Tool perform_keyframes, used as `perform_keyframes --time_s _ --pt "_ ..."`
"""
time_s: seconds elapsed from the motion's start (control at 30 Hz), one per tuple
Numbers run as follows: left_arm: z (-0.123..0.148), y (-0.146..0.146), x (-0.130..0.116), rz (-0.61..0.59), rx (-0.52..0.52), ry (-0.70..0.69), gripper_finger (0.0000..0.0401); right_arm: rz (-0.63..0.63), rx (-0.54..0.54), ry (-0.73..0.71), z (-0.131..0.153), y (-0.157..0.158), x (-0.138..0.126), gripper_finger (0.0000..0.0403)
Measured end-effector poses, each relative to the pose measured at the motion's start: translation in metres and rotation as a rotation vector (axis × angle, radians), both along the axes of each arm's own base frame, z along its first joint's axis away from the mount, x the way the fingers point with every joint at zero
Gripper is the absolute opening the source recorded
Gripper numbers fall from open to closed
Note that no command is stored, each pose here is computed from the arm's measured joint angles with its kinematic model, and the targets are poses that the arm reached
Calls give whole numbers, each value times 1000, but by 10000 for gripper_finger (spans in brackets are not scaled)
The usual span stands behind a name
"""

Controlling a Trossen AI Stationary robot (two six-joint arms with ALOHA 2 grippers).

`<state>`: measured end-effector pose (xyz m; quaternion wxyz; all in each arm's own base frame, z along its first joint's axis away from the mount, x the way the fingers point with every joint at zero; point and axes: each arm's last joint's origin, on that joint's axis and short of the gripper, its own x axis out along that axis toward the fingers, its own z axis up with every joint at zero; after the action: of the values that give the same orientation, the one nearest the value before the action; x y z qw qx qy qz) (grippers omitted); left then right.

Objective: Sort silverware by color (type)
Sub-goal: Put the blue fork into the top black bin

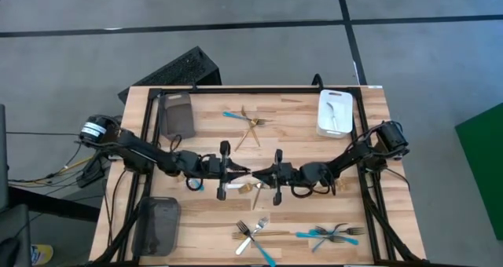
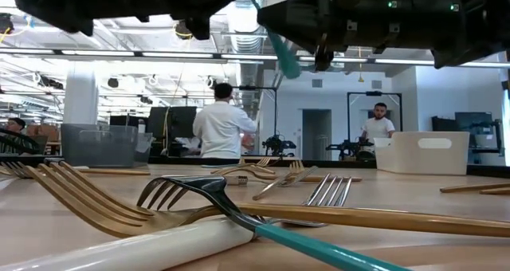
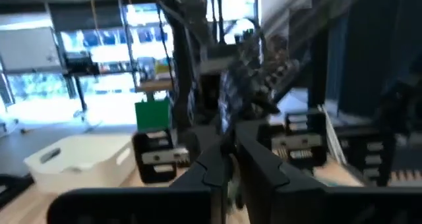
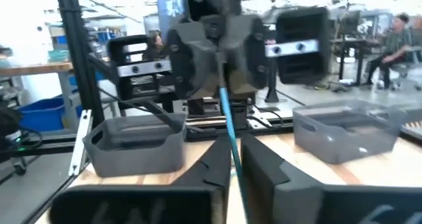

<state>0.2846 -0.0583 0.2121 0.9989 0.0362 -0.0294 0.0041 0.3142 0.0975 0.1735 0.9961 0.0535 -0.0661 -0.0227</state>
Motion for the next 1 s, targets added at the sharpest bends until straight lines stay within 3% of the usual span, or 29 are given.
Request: perform_keyframes --time_s 0.2,0.37,0.5,0.67,1.0 --pt "35 23 -31 289 36 235 1 31 86 49 -5 3 0 119" --pt "63 61 -72 604 -57 499 0 35 133 130 -13 5 -1 140" --pt "76 92 -107 833 -163 576 0 47 173 164 -17 6 -1 141" --pt "73 121 -139 968 -358 608 0 54 173 178 -18 9 -2 134" --pt "30 152 -166 1229 -616 631 19 42 178 236 -24 9 -3 141"
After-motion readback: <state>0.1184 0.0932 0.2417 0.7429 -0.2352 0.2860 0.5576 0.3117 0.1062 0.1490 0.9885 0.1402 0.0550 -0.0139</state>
